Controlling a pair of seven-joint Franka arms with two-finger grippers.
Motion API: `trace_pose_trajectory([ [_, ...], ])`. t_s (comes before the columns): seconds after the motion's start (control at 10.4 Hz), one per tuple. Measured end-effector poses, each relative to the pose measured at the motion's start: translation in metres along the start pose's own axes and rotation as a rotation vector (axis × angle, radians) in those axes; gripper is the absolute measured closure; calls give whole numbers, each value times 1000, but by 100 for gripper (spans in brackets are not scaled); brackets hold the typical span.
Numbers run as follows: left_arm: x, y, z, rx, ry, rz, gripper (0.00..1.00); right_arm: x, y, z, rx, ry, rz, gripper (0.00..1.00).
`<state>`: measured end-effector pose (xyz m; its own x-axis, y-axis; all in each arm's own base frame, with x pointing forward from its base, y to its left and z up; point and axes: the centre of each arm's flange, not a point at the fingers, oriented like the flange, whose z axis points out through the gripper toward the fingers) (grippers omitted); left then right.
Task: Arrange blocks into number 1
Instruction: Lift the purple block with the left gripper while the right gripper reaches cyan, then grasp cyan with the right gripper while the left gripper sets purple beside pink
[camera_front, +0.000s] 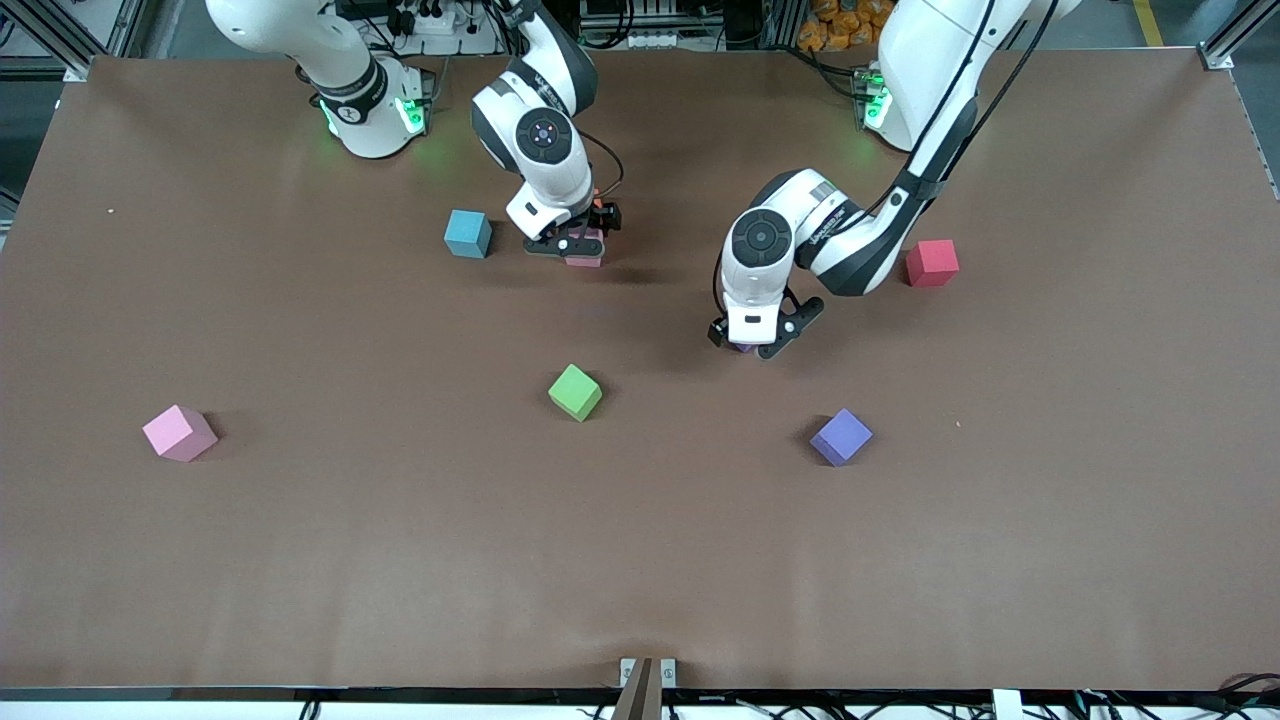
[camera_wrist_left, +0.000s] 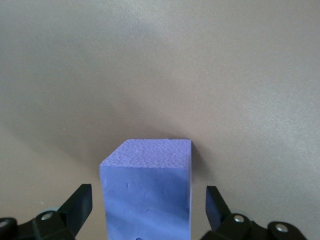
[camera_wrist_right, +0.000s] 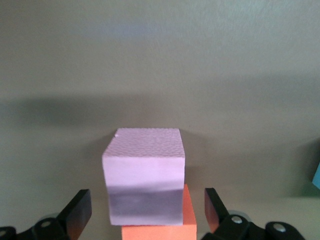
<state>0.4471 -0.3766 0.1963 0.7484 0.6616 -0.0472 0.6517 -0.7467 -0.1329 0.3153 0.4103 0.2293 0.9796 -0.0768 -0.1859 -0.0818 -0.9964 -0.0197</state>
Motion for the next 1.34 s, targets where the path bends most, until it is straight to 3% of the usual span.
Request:
trace_pose_trajectory([
  [0.19, -1, 1, 8, 0, -3, 5, 0, 25, 23, -39, 22, -25, 66, 0],
  [0.38, 0, 1, 16, 4, 28, 39, 0, 52, 74, -74, -26, -104, 98, 0],
  [0.67, 8, 2, 20, 1, 46, 51, 39, 71, 136, -64, -111, -200, 18, 0],
  [0.96, 7, 21, -6, -52, 61, 93, 40, 76, 173, -43, -112, -257, -39, 0],
  [1.15, -29, 48, -43, -114, 68, 185, 40, 76, 177, -33, -120, -270, -40, 0],
  [1.34, -99, 67, -64, -159, 74, 290, 44, 81, 182, -14, -132, -280, -24, 0],
])
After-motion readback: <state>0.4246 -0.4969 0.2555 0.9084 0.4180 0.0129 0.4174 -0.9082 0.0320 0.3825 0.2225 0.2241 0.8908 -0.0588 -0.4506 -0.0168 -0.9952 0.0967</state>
